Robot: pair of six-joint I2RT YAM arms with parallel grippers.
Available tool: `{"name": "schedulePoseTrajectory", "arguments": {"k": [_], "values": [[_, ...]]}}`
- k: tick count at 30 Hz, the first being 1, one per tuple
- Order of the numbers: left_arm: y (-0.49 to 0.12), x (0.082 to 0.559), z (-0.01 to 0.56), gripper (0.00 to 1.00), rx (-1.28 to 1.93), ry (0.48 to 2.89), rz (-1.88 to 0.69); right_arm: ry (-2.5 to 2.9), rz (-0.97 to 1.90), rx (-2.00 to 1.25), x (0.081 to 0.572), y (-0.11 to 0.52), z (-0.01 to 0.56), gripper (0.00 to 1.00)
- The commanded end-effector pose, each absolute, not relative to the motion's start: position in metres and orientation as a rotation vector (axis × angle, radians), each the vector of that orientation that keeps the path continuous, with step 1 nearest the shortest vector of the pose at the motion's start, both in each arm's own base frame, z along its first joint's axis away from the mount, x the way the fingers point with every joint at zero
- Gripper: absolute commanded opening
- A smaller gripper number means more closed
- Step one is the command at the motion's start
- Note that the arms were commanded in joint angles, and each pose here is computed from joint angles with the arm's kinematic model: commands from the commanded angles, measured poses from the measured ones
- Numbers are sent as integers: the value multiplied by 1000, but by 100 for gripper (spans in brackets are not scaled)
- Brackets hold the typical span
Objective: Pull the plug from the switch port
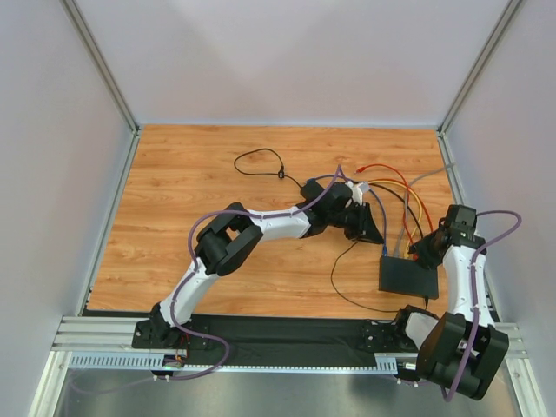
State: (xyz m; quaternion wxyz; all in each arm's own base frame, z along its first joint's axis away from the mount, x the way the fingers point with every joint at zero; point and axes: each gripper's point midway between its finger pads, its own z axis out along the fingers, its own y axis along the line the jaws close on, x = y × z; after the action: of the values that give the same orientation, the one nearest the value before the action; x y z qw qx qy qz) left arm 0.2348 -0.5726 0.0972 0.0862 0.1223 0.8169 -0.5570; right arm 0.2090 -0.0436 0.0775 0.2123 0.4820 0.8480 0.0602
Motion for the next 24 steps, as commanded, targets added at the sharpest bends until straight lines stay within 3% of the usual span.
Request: {"name": "schedulePoseTrajectory", "arguments": {"k": [1,4,10,17,24], "values": [[-573,222,86,27,460,2514,-1603,2326,124,1430,204,-47,72,20],[-572,227,79,28,406,2552,-1548,2339,53,1498,196,-52,58,1],[-573,226,66,28,326,2655,-1521,2355,-24,1601,186,-55,33,0],[-575,227,49,46,315,2667,-1519,2349,-26,1608,185,-55,28,0],[-585,237,52,40,328,2570,-1550,2365,-10,1599,183,-52,25,0]]}}
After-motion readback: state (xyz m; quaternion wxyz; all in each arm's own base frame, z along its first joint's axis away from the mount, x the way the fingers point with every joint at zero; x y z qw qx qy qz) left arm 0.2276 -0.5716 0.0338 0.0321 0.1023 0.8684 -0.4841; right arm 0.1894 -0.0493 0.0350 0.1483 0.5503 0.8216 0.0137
